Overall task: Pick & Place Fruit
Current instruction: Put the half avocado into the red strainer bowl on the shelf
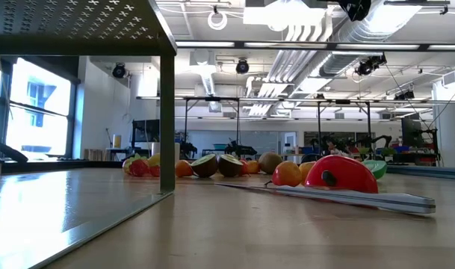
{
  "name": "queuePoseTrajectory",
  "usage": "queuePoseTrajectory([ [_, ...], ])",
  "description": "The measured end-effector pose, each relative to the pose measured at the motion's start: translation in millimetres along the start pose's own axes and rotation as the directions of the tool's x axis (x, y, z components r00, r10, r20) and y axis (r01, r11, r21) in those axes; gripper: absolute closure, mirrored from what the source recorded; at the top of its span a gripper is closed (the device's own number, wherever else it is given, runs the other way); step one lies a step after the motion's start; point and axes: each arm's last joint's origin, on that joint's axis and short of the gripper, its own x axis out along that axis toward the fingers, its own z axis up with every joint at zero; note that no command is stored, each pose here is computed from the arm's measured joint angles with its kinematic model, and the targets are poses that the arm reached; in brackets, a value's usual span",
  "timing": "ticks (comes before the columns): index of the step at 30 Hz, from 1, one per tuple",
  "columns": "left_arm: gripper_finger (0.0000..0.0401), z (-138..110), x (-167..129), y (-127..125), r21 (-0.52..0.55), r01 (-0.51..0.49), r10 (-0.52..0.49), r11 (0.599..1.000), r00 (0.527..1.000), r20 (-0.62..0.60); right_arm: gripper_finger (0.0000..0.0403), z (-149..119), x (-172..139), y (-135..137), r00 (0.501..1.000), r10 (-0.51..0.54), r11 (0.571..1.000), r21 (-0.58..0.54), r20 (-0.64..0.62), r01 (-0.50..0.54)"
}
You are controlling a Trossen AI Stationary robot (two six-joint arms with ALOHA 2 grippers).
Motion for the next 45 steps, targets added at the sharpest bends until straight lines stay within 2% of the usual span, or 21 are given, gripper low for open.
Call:
queuePoseTrajectory([
  [6, 0.0189, 7, 10, 8, -0.016, -0.064, 0.064, 0.998, 0.998, 0.012, 0.0401, 1, 8, -1, 0.995, -0.095, 0.993, 0.069, 0.019, 0.094],
  [12, 0.0189, 14, 21, 15, -0.013, -0.102, 0.102, 0.995, 0.995, 0.003, 0.0401, -2, 25, 1, 0.994, -0.107, 0.993, 0.053, -0.014, 0.107],
  [17, 0.0189, 26, 32, 14, -0.043, -0.102, 0.104, 0.994, 0.993, 0.053, 0.0401, -5, 35, 2, 0.993, -0.116, 0.993, 0.029, -0.037, 0.117],
  [28, 0.0189, 53, 56, 26, -0.039, -0.138, 0.142, 0.990, 0.981, 0.131, 0.0401, 1, 37, -13, 0.984, -0.179, 0.982, 0.056, 0.004, 0.178],
  [37, 0.0189, 72, 85, 40, -0.003, -0.100, 0.100, 0.995, 0.987, 0.123, 0.0401, 1, 41, -29, 0.970, -0.245, 0.968, -0.057, -0.007, 0.244],
  [42, 0.0189, 75, 104, 45, -0.003, -0.145, 0.144, 0.989, 0.981, 0.127, 0.0401, 0, 46, -33, 0.964, -0.264, 0.955, -0.150, -0.025, 0.257],
  [45, 0.0189, 71, 119, 47, -0.011, -0.161, 0.160, 0.987, 0.977, 0.139, 0.0401, -2, 51, -37, 0.959, -0.280, 0.950, -0.158, -0.038, 0.271],
])
